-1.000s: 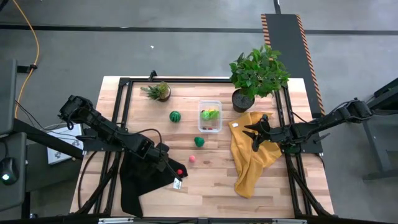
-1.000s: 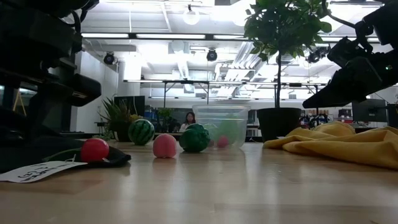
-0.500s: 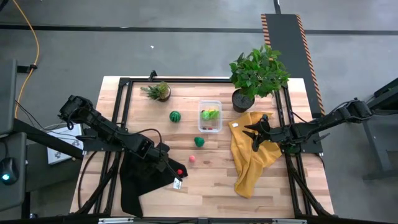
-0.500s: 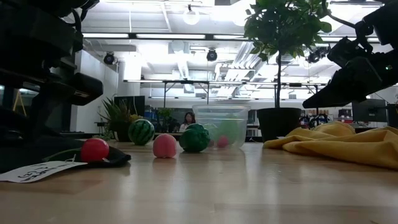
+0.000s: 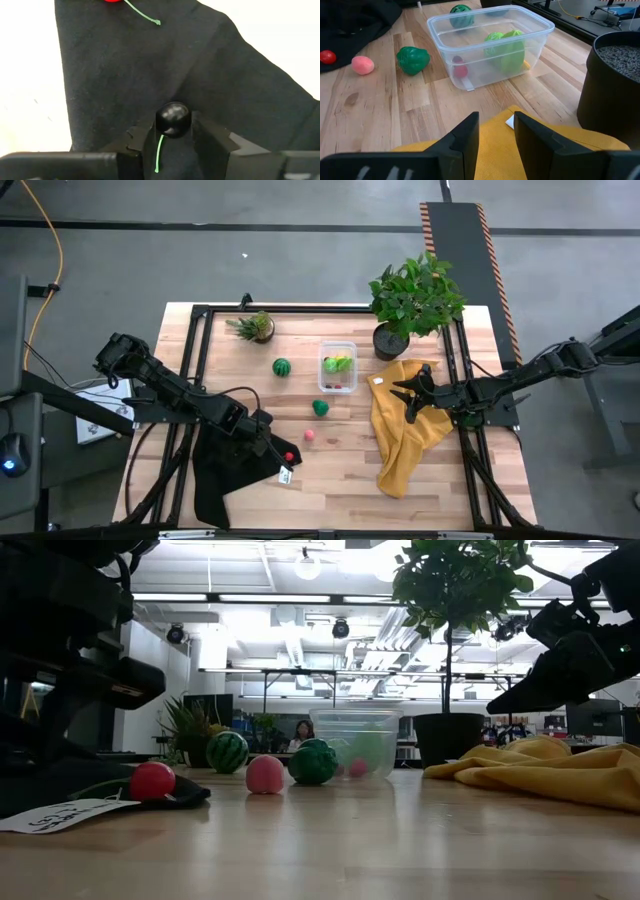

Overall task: Pick and placing Produce into tupperware
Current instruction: Put the black cherry into the transparent bin

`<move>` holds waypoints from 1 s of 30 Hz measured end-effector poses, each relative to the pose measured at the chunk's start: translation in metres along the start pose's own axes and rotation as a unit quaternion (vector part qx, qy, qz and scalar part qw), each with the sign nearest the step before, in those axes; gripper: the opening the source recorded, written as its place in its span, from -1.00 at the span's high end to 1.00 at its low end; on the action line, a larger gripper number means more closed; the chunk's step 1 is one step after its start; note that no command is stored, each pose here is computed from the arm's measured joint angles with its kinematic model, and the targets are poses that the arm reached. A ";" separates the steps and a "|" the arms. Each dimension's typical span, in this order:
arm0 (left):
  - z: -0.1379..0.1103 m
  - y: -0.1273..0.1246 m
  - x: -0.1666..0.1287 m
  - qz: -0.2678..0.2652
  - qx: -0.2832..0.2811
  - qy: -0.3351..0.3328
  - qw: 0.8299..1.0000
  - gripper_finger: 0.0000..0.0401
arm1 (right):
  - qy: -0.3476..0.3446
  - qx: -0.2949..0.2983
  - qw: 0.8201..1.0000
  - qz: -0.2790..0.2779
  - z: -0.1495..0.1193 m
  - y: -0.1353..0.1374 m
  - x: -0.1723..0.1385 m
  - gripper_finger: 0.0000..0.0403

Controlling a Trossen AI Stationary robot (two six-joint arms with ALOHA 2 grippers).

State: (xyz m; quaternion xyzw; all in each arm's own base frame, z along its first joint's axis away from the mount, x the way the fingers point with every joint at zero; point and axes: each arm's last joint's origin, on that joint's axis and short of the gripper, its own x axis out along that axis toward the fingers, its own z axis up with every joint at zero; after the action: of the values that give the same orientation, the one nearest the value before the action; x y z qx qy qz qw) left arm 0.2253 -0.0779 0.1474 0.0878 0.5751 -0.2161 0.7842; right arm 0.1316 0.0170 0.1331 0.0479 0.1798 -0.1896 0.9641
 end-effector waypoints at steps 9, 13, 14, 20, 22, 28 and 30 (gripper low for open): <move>0.000 0.000 0.000 -0.003 -0.002 0.000 1.000 0.45 | 0.000 0.000 1.000 0.000 0.000 0.000 0.000 0.43; 0.000 0.000 0.000 -0.007 -0.002 -0.001 1.000 0.38 | 0.000 0.000 1.000 0.000 0.000 0.000 0.000 0.43; 0.000 0.000 0.000 -0.007 -0.002 -0.001 1.000 0.36 | 0.000 0.000 1.000 0.000 0.000 0.000 0.000 0.43; 0.000 0.000 0.000 -0.007 -0.002 -0.001 1.000 0.27 | 0.000 0.000 1.000 0.000 0.000 0.000 0.000 0.43; 0.001 0.000 0.000 -0.007 -0.002 -0.004 1.000 0.27 | 0.000 0.000 1.000 0.000 0.000 0.000 0.000 0.43; 0.001 0.001 0.008 -0.011 -0.013 0.007 1.000 0.29 | 0.000 0.000 1.000 0.000 0.000 0.000 0.000 0.43; 0.000 0.001 0.011 -0.014 -0.019 0.014 1.000 0.29 | 0.000 0.000 1.000 0.000 0.000 0.000 0.000 0.43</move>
State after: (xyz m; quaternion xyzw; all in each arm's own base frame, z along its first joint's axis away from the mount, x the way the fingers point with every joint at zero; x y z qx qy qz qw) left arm 0.2284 -0.0797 0.1369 0.0682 0.5907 -0.2147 0.7748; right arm 0.1316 0.0170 0.1332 0.0480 0.1798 -0.1897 0.9640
